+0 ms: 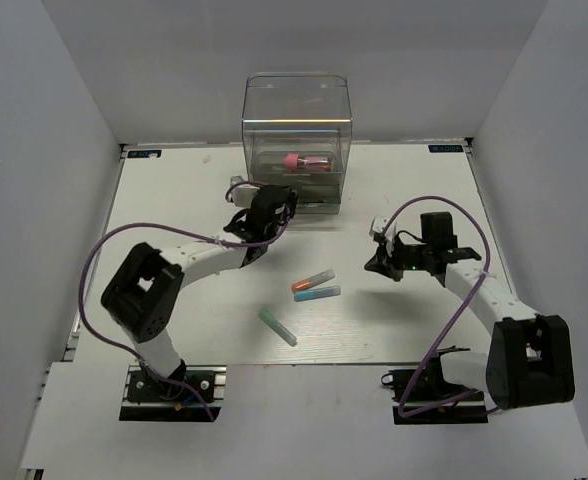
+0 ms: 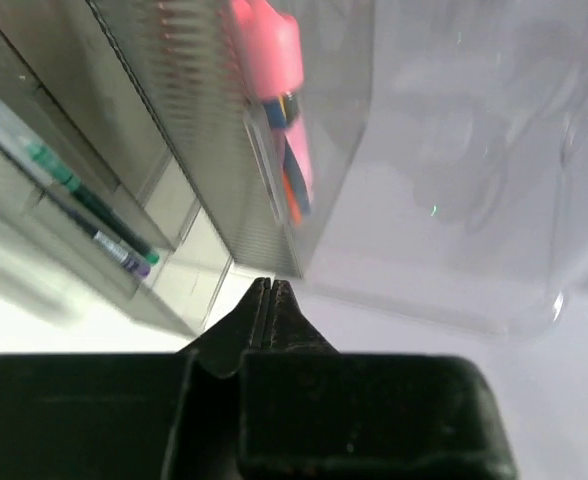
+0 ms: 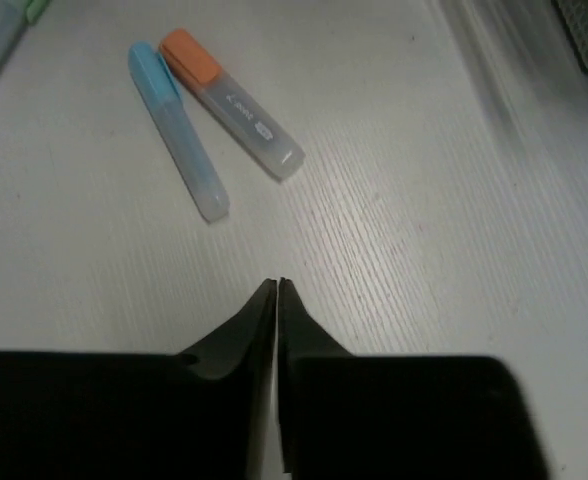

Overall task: Sort the stationery into containers
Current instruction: Close the drawer in the storage box.

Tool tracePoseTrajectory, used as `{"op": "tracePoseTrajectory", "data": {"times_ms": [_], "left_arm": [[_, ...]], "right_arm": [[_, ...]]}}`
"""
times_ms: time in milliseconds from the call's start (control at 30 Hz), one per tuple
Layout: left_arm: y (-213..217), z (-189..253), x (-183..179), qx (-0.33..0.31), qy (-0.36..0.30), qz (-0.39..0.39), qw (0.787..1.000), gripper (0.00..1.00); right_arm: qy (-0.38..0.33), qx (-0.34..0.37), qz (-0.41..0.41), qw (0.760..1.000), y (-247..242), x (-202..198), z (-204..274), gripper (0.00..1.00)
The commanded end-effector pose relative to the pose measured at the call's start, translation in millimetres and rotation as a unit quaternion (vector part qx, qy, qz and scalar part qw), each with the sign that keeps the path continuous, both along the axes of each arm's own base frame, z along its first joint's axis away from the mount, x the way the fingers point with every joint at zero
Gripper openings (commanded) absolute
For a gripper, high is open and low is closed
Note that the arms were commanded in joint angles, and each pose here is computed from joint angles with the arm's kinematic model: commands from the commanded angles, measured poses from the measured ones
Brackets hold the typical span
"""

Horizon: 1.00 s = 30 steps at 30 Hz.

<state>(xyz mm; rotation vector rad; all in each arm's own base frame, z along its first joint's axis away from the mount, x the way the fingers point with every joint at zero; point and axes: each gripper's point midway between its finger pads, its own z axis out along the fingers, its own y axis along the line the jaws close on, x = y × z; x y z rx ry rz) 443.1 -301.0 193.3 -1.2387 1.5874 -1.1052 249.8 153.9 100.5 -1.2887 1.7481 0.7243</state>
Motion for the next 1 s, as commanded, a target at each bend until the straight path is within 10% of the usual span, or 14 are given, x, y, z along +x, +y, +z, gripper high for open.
{"op": "tracePoseTrajectory", "data": {"times_ms": [0, 233, 300, 500, 967], "left_arm": [[1.4, 68.1, -31.2, 0.029, -0.089, -0.072, 0.993, 0.0], [46.0, -6.6, -113.0, 0.23, -0.034, -0.186, 0.955, 0.02], [60.0, -40.1, -136.7, 0.248, 0.008, -0.207, 0.946, 0.19], [90.7, -91.9, -191.6, 0.221, 0.116, -0.212, 0.945, 0.55], [116.9, -111.7, -241.8, 0.171, 0.198, -0.206, 0.943, 0.8]], "right_arm": [[-0.075, 0.011, 0.052, 0.996, 21.7, 28.5, 23.2, 0.0], [-0.165, -0.038, 0.047, 0.984, 45.9, 99.7, 44.0, 0.0], [-0.159, -0.049, 0.059, 0.984, 58.2, 105.6, 36.7, 0.0], [-0.187, -0.084, 0.08, 0.976, 98.8, 139.4, 36.3, 0.0], [-0.26, -0.156, -0.031, 0.952, 132.6, 208.5, 23.5, 0.0]]}}
